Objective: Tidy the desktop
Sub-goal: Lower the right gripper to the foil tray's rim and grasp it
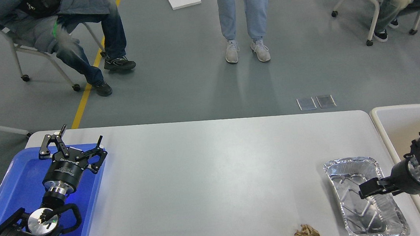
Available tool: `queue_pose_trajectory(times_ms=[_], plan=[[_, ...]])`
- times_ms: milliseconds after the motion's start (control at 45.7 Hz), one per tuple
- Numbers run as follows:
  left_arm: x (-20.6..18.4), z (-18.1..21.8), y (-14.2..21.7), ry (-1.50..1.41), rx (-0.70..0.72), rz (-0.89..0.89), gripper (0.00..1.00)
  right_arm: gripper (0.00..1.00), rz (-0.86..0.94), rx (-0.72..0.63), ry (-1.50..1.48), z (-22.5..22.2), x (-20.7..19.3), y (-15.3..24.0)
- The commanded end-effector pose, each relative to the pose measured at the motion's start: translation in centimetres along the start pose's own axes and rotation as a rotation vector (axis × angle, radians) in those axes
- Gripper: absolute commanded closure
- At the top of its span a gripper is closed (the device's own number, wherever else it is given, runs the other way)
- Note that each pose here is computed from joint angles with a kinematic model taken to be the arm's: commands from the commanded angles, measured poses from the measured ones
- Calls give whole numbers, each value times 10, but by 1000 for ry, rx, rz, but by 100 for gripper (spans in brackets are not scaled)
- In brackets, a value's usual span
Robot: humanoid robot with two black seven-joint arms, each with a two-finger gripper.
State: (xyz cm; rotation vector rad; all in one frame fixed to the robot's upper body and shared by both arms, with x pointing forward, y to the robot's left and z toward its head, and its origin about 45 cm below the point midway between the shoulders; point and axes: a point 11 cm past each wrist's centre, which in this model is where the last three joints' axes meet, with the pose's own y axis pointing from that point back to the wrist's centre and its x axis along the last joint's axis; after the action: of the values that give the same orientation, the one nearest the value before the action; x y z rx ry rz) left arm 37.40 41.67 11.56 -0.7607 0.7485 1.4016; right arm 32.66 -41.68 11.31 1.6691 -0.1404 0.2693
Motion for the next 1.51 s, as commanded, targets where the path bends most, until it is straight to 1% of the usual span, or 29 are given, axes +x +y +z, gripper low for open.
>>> queue_pose_trajectory(times_ms=[0, 219, 372, 459, 481, 525, 547, 591, 612, 656, 1269, 1488], plan=[[0, 0, 0, 0, 0, 0, 0, 1, -5, -45, 66, 4, -2, -15], [0, 0, 0, 0, 0, 0, 0, 1, -2, -37, 58, 6, -3, -12], [0, 0, 0, 0, 0, 0, 0, 8, 31, -26, 84, 4, -4, -18], [0, 0, 0, 0, 0, 0, 0, 23, 20, -31, 98, 6, -9, -19], [0, 0, 0, 0, 0, 0, 0, 29, 16, -30, 101, 6, -10, -19], [0, 0, 0, 0, 0, 0, 0, 49, 7, -35, 105, 7, -12, -19], [0, 0, 0, 0, 0, 0, 0, 57, 2, -36, 109, 8, -13, -20], [0, 0, 0, 0, 0, 0, 0, 69, -6, -44, 113, 10, -15, -20], [0, 0, 0, 0, 0, 0, 0, 76, -10, -48, 116, 11, -16, -19], [0, 0, 0, 0, 0, 0, 0, 100, -21, -54, 119, 12, -18, -19], [0, 0, 0, 0, 2, 0, 0, 100, -10, -59, 127, 12, -10, -14], [0, 0, 0, 0, 2, 0, 0, 100, 12, -46, 115, 10, 7, 9]])
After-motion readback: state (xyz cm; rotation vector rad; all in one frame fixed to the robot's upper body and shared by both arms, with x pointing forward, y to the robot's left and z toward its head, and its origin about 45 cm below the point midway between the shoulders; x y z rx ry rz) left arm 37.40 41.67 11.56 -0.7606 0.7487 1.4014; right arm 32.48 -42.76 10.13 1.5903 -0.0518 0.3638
